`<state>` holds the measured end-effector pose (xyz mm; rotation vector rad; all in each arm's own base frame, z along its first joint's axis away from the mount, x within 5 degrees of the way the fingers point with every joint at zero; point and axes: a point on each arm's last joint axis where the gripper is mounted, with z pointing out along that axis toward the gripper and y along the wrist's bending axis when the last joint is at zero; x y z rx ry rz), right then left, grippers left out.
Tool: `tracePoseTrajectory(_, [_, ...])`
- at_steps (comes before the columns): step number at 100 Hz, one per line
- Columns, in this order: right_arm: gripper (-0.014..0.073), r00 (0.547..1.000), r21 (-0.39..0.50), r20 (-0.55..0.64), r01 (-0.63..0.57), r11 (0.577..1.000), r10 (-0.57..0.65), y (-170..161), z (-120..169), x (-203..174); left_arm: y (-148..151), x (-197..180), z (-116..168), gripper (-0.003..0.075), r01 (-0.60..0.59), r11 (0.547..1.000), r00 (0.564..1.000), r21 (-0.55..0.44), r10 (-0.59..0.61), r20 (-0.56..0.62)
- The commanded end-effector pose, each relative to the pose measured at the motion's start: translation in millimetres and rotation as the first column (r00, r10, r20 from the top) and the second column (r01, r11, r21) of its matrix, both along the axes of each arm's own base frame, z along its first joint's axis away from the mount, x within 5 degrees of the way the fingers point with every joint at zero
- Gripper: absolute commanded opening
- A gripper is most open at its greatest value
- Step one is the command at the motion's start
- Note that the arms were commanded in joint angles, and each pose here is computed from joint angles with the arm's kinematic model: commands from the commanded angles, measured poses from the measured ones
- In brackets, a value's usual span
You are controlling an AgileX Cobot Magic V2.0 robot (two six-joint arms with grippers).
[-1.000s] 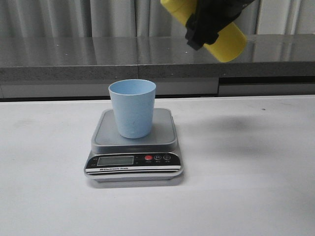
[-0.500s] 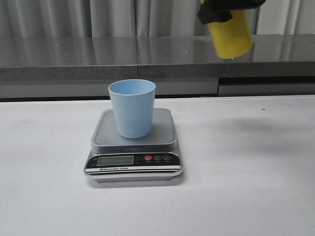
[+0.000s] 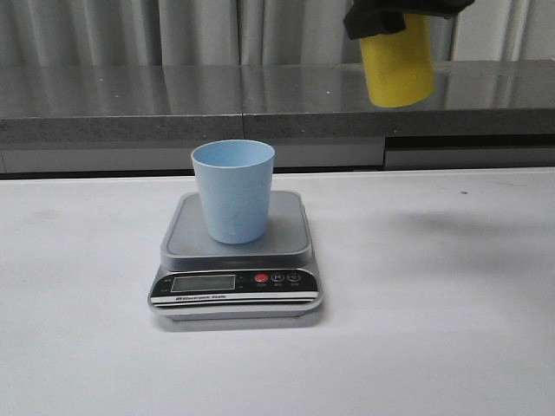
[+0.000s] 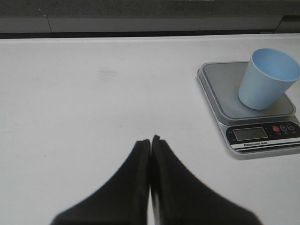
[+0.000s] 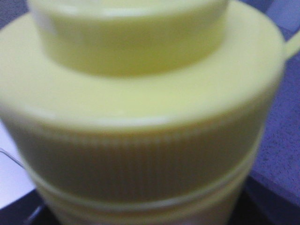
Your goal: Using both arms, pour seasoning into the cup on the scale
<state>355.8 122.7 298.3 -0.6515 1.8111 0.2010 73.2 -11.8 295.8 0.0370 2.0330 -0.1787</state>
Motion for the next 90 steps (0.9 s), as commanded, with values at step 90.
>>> tracePoseTrajectory(90, [0.0255, 0.995, 0.302, 0.08, 0.025, 0.953, -0.052, -11, -97, -25, -1, 3, 14, -0.002, -0.003, 1.0, 0.996, -0.029, 0.006, 0.089])
